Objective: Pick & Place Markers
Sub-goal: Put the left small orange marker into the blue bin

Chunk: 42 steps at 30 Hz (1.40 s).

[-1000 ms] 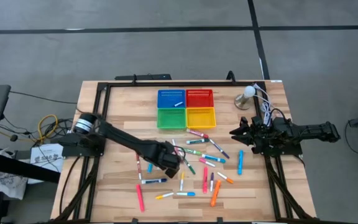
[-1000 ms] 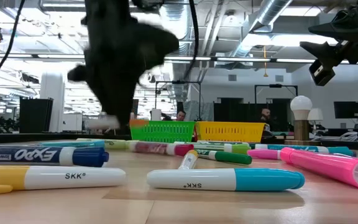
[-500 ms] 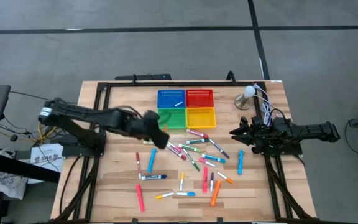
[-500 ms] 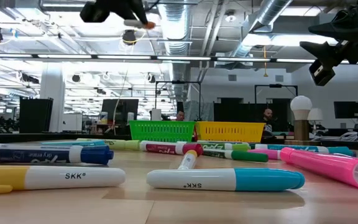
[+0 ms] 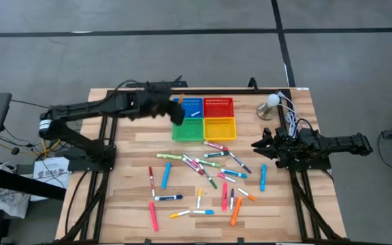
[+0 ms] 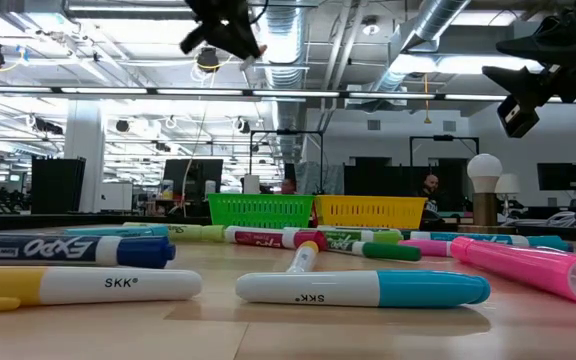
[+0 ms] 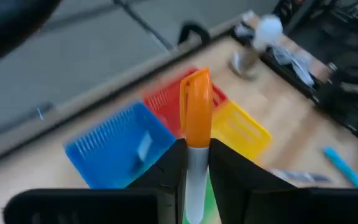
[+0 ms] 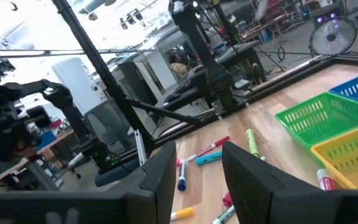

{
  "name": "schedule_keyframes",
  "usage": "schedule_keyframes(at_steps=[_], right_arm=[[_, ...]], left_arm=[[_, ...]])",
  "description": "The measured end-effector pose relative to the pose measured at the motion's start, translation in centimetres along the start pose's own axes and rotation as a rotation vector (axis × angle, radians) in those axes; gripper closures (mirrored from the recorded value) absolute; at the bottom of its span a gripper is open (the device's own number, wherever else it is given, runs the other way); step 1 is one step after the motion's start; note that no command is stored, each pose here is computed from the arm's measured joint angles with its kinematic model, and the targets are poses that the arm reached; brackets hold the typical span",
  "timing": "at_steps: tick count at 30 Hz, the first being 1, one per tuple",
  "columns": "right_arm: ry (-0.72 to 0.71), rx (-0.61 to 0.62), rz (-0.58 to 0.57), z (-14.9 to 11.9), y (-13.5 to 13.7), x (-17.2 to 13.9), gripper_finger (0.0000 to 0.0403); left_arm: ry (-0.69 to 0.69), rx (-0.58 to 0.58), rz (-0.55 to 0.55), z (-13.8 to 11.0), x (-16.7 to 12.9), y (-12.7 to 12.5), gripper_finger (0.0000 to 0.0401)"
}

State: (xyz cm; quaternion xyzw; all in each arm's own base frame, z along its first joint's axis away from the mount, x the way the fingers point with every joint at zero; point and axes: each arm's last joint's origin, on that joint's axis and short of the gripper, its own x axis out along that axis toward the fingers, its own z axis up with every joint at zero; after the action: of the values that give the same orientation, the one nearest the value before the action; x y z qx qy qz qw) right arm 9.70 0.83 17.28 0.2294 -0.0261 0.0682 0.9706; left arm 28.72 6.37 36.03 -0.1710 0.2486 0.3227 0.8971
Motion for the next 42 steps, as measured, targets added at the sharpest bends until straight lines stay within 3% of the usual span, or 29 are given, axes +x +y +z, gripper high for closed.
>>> schedule_keyframes(at_steps=[8, 17, 30, 42], right_arm=[[-0.001, 0.000, -0.001, 0.0, 0.0, 0.0, 0.0283], [0.000, 0.000, 0.001, 0.0, 0.0, 0.0, 0.0283], [0.000, 0.000, 0.000, 0.0, 0.0, 0.0, 0.0283], [0.000, 0.000, 0.000, 0.0, 0.0, 0.0, 0.0283]], left_arm=[[-0.043, 0.232, 0.105, 1.6, 5.3, 2.8, 0.0341], [0.102, 0.430, 0.164, -0.2, 11.9, 4.6, 0.0340], [0.275, 0.425, -0.035, -3.5, 17.3, 5.0, 0.0340], [0.370, 0.490, -0.044, -5.8, 20.0, 5.5, 0.0340]])
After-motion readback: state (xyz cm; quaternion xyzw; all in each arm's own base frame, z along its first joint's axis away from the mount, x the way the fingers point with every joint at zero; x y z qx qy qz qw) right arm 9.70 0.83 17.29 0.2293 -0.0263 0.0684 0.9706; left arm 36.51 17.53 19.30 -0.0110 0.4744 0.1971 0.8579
